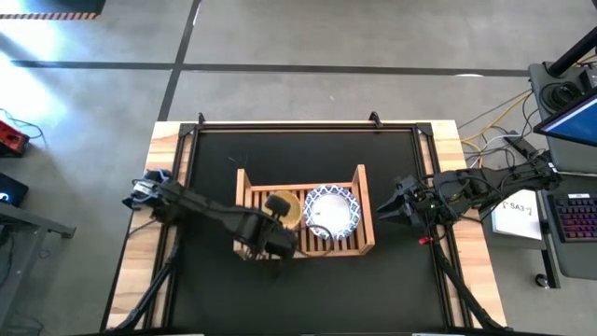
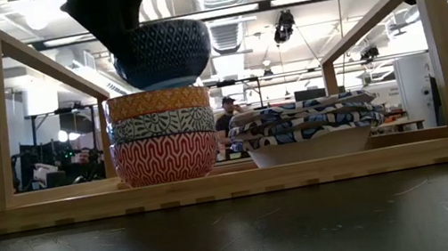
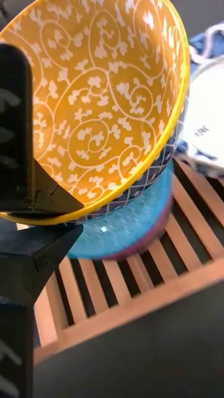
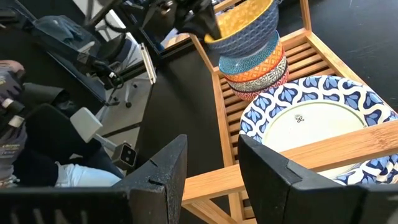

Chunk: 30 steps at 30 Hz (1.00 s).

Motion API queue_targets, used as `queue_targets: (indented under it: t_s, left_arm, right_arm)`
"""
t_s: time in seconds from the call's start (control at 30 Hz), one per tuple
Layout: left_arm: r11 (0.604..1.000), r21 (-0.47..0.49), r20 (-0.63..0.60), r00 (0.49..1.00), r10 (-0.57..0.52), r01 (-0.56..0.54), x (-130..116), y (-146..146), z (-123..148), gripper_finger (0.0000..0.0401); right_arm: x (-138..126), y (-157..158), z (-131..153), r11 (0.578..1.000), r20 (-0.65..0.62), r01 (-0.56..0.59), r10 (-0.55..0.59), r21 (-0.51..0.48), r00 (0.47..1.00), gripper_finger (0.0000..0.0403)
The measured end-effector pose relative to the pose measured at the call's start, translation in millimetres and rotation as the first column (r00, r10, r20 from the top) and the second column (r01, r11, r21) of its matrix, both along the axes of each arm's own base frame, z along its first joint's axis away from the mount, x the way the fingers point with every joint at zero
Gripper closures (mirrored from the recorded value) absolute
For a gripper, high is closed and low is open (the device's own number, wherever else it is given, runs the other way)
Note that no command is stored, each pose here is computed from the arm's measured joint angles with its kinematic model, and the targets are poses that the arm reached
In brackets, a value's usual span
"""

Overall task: Place and stack bowls onto a shelf
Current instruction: Stack the yellow patterned bowl on top of the blue patterned bowl on the shelf

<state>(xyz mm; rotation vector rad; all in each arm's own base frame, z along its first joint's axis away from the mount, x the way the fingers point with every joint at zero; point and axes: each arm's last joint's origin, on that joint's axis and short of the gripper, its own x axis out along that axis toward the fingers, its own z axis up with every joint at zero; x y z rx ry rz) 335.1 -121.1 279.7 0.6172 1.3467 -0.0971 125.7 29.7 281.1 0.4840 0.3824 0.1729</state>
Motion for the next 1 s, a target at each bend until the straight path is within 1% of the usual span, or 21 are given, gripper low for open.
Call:
queue_targets:
  t_s: [0.17, 0.3, 0.4, 0.5, 0.67, 0.8, 0.9, 1.0]
  left_arm:
    - [0.999, -0.019, 0.025, 0.999, 0.032, -0.032, -4, 13, 1, 0.0395]
    - [0.996, -0.09, 0.04, 0.999, 0.023, -0.02, -12, 14, 0, 0.0395]
    - [0.994, -0.109, 0.078, 0.997, 0.029, -0.02, -16, 15, -3, 0.0395]
    - [0.992, -0.121, 0.082, 0.996, 0.044, -0.034, -18, 16, -9, 0.0395]
    - [0.993, -0.113, 0.063, 0.997, 0.037, -0.03, -20, 17, -23, 0.0395]
    - [0.992, -0.122, 0.071, 0.996, 0.05, -0.041, -20, 17, -27, 0.0393]
    - [0.987, -0.141, 0.087, 0.993, 0.084, -0.072, -19, 16, -26, 0.0381]
    - [0.985, -0.152, 0.105, 0.989, 0.1, -0.083, -18, 16, -22, 0.0358]
  right_arm:
    - [0, 0, 0, 1.0, 0.0, 0.0, 0.0, 0.0, 1.0, 0.0271]
    - [0, 0, 0, 1.0, 0.0, 0.0, 0.0, 0.0, 1.0, 0.0271]
    - [0, 0, 0, 1.0, 0.0, 0.0, 0.0, 0.0, 1.0, 0.0271]
    - [0, 0, 0, 1.0, 0.0, 0.0, 0.0, 0.0, 1.0, 0.0271]
    - [0, 0, 0, 1.0, 0.0, 0.0, 0.0, 0.0, 1.0, 0.0271]
    - [0, 0, 0, 1.0, 0.0, 0.0, 0.0, 0.0, 1.0, 0.0271]
    - [0, 0, 0, 1.0, 0.0, 0.0, 0.0, 0.0, 1.0, 0.0271]
    - [0, 0, 0, 1.0, 0.0, 0.0, 0.0, 0.0, 1.0, 0.0271]
